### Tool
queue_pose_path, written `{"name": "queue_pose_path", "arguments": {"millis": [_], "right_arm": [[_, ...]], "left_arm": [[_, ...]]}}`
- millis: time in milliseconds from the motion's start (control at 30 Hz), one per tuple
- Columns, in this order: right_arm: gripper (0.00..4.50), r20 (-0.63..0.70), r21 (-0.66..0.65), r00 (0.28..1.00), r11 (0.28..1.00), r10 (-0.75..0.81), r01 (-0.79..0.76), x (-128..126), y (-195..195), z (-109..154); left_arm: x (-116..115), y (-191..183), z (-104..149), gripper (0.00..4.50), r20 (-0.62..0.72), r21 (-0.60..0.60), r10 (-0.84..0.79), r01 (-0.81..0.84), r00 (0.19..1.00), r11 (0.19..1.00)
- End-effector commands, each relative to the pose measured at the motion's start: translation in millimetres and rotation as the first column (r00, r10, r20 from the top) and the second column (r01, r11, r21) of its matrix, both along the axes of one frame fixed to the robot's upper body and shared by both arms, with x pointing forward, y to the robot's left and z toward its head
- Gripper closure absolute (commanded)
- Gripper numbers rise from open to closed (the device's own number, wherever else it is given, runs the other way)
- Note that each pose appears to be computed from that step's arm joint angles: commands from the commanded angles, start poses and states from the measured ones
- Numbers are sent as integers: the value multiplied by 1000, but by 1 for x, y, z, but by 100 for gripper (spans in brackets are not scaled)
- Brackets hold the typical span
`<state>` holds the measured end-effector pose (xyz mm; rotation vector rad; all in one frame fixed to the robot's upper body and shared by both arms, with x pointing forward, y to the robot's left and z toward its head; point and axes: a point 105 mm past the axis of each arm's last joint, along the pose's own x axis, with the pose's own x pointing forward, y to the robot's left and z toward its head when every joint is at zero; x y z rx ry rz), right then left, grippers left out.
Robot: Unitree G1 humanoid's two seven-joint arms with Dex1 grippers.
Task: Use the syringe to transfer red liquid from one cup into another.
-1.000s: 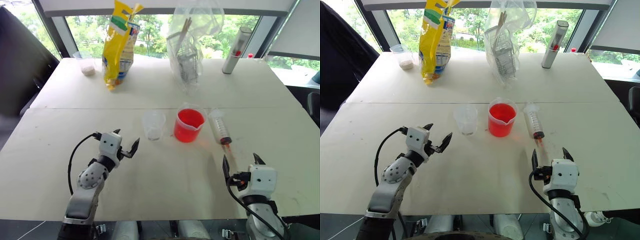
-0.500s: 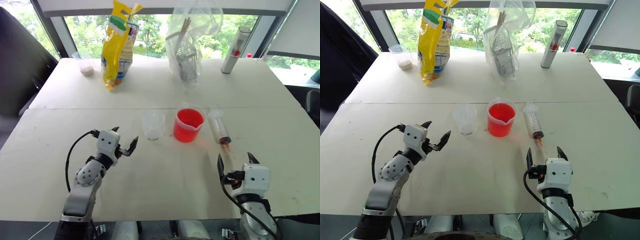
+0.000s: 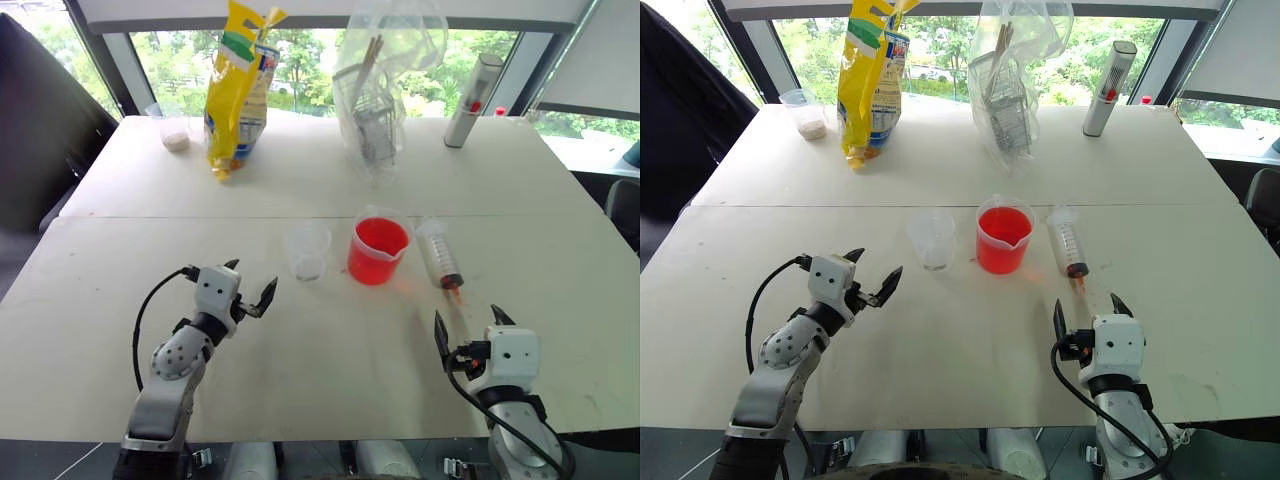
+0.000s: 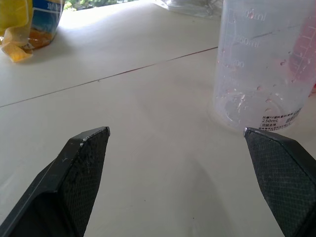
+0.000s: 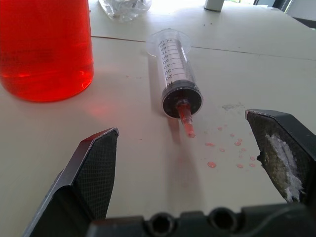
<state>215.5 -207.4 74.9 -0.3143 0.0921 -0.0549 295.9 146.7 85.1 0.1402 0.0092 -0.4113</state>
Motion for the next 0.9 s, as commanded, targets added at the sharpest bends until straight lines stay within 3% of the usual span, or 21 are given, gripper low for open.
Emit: {"name": "queue_pose_path", "arguments": {"millis": [33, 300, 467, 567, 733, 900], "right_arm": [[5, 41, -8, 997, 998, 62, -62, 2, -5, 27], [5, -62, 56, 957, 959, 282, -279, 20, -14, 74], [5, -204, 95, 908, 931, 366, -353, 56, -34, 116], [5, -350, 183, 855, 923, 382, -337, 87, -40, 133], [5, -522, 316, 764, 918, 379, -240, 124, -37, 135], [5, -639, 314, 692, 935, 336, -164, 150, -34, 118]], "left_arm": [[3, -15, 21, 0, 35, -25, -122, 123, 992, 992], [9, -29, 70, 0, -35, 9, -518, 519, 855, 855], [9, -30, 96, 0, -106, 52, -688, 695, 718, 717], [9, -32, 105, 0, -152, 107, -762, 777, 629, 620], [18, -38, 119, 0, -139, 162, -799, 809, 585, 565], [21, -43, 124, 0, -123, 185, -809, 814, 575, 551]]}}
